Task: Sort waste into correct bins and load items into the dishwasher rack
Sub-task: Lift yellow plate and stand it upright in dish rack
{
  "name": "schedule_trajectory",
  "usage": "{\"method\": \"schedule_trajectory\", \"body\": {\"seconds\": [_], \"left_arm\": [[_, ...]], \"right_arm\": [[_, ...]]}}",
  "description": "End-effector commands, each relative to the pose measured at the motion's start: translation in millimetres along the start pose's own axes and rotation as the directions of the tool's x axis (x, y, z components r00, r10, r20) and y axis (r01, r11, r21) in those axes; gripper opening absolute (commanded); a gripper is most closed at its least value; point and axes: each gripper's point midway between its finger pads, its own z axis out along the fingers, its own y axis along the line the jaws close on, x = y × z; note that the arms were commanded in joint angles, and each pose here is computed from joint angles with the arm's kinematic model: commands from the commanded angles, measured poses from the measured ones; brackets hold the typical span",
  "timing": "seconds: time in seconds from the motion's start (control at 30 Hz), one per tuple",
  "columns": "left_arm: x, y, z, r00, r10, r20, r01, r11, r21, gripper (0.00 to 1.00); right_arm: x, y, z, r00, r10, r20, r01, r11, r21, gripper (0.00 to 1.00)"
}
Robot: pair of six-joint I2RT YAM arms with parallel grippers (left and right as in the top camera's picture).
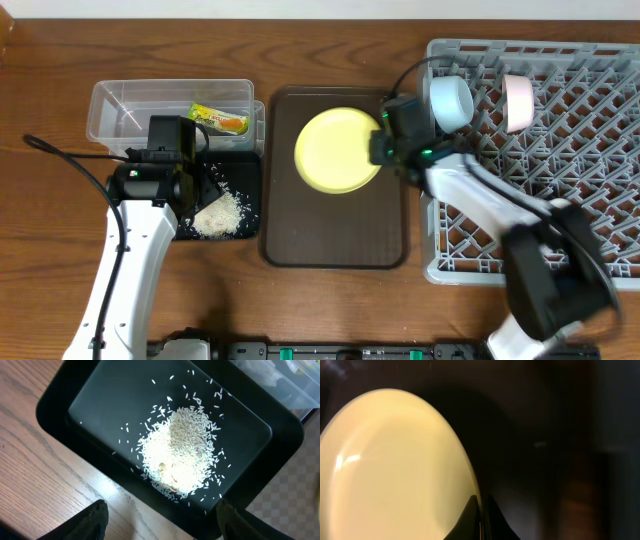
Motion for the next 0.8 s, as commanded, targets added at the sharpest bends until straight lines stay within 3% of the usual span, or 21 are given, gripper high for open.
{"method": "schedule_trajectory", "body": {"seconds": [0.0, 0.23, 0.43, 0.67, 0.77], "left_arm": [[0, 3, 1, 1.000, 0.002, 0.002, -0.002, 1.000, -0.010, 0.73], [0, 3, 1, 1.000, 0.002, 0.002, -0.002, 1.000, -0.011, 0.72], [0, 3, 1, 1.000, 0.002, 0.002, -0.002, 1.000, -0.010, 0.72], [0, 3, 1, 1.000, 0.002, 0.002, -0.002, 1.000, -0.010, 0.72], [0, 3, 1, 1.000, 0.002, 0.002, -0.002, 1.000, -0.010, 0.72]], "right_arm": [[-40, -8, -56, 0.987, -0.104, 0.125, 0.101, 0.994, 0.029, 0.01], [-71, -68, -164, 0.938, -0.260, 0.231, 0.184, 0.934, 0.305, 0.01], [-73, -132, -240, 0.912, -0.362, 0.196, 0.186, 0.787, 0.589, 0.01], [-66, -184, -277, 0.894, -0.445, -0.046, 0.299, 0.518, 0.802, 0.01], [-61, -190, -270, 0.882, -0.451, -0.132, 0.363, 0.475, 0.801, 0.01]]}}
